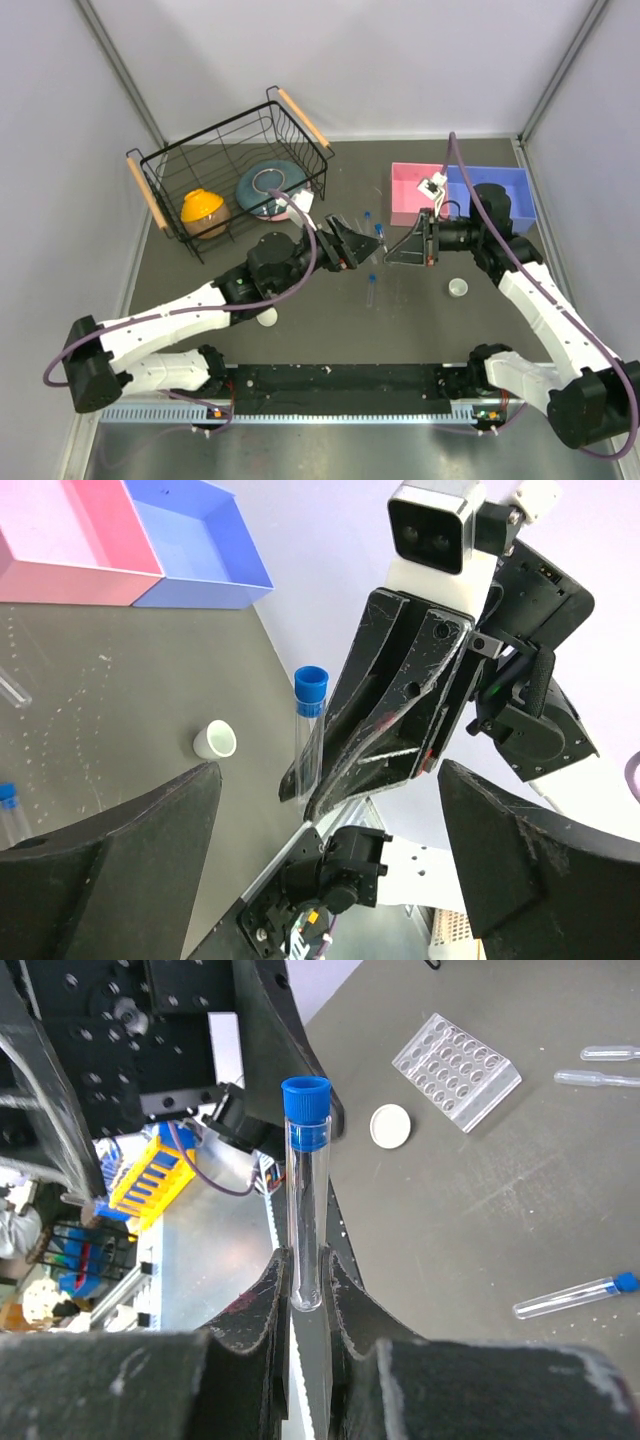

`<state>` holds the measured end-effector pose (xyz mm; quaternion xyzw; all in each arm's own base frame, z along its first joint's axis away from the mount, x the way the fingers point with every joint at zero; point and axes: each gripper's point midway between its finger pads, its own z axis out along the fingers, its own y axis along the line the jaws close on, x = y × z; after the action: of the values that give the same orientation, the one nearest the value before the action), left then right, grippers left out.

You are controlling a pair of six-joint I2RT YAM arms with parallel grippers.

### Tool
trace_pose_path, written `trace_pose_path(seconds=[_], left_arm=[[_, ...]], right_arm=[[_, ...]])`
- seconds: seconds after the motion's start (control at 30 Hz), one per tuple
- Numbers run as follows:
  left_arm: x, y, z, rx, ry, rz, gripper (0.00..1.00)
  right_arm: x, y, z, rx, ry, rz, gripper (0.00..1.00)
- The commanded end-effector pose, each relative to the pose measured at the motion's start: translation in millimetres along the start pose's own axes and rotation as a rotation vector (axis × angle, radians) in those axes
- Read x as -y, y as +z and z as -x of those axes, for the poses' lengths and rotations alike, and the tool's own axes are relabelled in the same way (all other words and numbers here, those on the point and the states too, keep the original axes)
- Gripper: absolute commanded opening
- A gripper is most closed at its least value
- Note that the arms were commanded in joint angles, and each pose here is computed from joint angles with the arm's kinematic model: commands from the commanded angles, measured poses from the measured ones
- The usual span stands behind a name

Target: Organize the chemistry lab equipment

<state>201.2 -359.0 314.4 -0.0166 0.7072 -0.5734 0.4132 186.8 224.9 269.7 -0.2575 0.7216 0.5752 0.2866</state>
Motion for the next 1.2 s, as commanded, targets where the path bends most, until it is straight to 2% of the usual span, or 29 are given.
trace_pose_path(seconds=[0.0, 0.1, 0.27, 0.3, 0.4, 0.5, 0.63, 1.17], left_arm=[[3, -24, 14, 0.006, 0.040, 0.038, 0.98], [0, -37, 16, -0.037, 0.073, 0.068, 0.98], [-11, -43, 3, -0.204, 0.034, 0.101, 0.98], [-6, -45, -6, -0.263, 0.018, 0.063, 0.98], [-2, -42, -22, -0.355, -0.008, 0.008, 0.94], [-6, -38, -33, -0.413, -0.015, 0.006, 0.86], [-5, -31, -42, -0.469, -0.035, -0.008, 0.71], [-14, -31, -57, -0.551, -0.018, 0.008, 0.47]], right_arm=[[0, -4, -11, -0.023, -0.139, -0.013, 0.02], [4, -3, -19, -0.059, -0.231, -0.032, 0.02], [1, -2, -41, -0.154, -0.381, -0.007, 0.02], [0, -2, -44, -0.164, -0.398, 0.003, 0.02], [-4, -2, -54, -0.200, -0.440, 0.038, 0.02], [-5, -1, -60, -0.229, -0.474, 0.054, 0.03], [-2, 0, -66, -0.259, -0.508, 0.052, 0.03], [1, 2, -76, -0.289, -0.516, 0.061, 0.04]])
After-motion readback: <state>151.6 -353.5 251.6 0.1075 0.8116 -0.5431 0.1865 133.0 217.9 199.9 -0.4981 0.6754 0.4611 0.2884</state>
